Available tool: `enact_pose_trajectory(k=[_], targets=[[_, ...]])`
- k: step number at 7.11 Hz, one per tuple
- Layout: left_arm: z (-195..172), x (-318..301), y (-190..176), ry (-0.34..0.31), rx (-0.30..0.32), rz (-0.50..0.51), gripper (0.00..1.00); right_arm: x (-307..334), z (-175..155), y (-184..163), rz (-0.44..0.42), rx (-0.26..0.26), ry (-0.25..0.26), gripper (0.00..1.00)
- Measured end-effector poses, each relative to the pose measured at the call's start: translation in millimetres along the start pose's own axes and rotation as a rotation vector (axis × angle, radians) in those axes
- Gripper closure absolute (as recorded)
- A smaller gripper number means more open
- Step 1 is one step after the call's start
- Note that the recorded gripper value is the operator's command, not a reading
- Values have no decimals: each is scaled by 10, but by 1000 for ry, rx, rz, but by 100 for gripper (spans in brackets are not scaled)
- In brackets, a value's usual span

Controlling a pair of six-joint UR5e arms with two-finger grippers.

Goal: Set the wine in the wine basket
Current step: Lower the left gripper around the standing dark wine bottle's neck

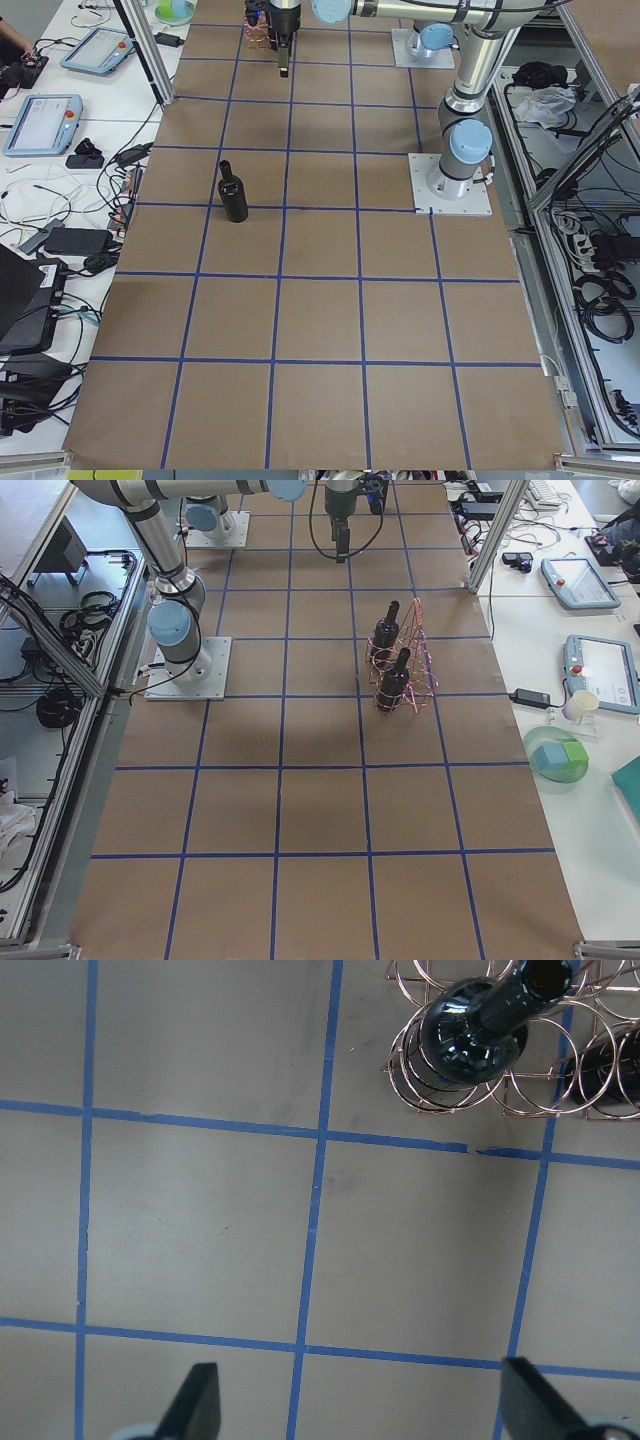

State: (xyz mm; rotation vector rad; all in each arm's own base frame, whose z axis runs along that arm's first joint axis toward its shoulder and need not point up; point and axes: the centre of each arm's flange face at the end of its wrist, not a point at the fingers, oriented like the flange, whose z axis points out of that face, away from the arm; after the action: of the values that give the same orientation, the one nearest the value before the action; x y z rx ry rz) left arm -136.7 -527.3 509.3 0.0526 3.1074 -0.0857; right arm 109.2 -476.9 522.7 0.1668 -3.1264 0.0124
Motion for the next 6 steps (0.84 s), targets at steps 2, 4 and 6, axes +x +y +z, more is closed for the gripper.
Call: enact_pose_trajectory(k=[2, 4, 6], targets=[[35, -10, 24, 1, -3, 0, 0, 5, 1, 2, 0, -2, 4, 0], [53, -157, 9, 0, -2, -17, 0, 12, 20, 7, 0, -7, 10, 0], [84, -619, -61, 5, -6, -64, 0, 15, 47, 17, -1, -13, 12, 0]])
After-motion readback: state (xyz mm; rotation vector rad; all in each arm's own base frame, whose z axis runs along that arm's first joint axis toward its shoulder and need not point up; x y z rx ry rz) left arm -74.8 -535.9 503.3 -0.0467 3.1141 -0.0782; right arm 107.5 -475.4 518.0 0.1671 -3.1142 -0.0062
